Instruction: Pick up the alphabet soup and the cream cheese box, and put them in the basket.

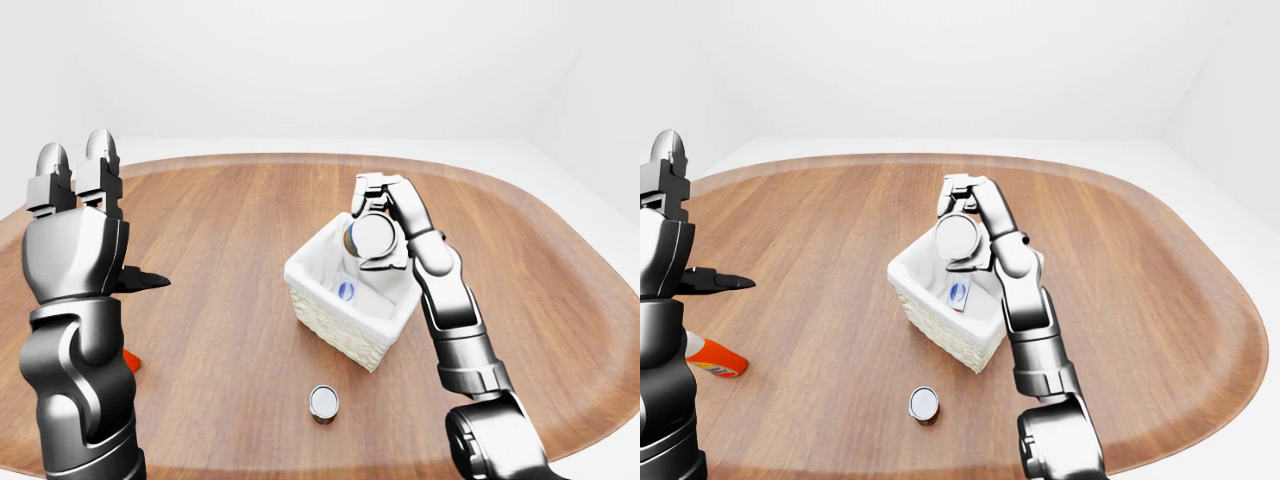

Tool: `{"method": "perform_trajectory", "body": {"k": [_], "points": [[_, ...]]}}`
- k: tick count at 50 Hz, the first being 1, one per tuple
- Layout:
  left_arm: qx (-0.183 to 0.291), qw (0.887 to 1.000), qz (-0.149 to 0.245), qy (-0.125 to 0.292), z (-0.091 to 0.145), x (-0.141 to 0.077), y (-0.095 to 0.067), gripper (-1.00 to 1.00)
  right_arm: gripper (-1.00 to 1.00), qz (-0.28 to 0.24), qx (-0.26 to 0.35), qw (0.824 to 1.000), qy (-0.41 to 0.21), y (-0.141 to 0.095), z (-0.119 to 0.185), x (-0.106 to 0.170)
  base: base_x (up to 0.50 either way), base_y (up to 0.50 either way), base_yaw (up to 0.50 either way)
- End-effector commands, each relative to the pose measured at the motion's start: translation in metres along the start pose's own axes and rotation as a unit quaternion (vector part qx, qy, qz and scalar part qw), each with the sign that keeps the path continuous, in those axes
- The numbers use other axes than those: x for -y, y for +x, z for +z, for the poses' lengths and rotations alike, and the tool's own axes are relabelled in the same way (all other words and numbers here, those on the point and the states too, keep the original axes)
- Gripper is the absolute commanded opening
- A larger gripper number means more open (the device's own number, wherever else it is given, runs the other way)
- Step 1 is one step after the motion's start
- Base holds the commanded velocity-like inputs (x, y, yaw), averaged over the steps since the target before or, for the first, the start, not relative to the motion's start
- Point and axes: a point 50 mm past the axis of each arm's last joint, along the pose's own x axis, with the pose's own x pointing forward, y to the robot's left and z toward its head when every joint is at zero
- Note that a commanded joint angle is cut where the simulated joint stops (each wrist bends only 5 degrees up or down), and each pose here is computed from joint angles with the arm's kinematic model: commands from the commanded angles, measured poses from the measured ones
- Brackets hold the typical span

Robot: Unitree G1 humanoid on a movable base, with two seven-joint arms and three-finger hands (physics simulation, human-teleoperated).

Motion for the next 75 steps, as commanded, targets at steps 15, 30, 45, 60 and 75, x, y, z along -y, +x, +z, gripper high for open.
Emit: {"method": "perform_trajectory", "body": {"k": [15,30,45,60,75], "points": [[-0.001,1.000,-0.003,0.001,0.000,0.001,0.000,1.00,-1.00,0.030,-0.090,0.994,0.060,0.009,-0.041,-0.016,0.00,0.00,0.00],[-0.002,1.000,-0.003,-0.001,-0.001,0.002,0.001,1.00,-1.00,0.039,-0.100,0.993,0.053,0.011,-0.044,-0.017,0.00,0.00,0.00],[-0.002,1.000,-0.001,-0.002,-0.001,0.002,0.001,1.00,-1.00,0.027,-0.105,0.993,0.054,0.004,-0.049,-0.011,0.00,0.00,0.00],[-0.003,1.000,-0.001,0.000,-0.002,0.002,0.000,1.00,1.00,0.040,-0.045,0.998,0.012,0.005,-0.020,-0.004,0.00,0.00,0.00],[-0.003,1.000,-0.002,0.000,-0.001,0.002,0.000,1.00,1.00,0.015,0.052,0.998,-0.027,0.005,0.027,0.023,0.00,0.00,0.00]]}}
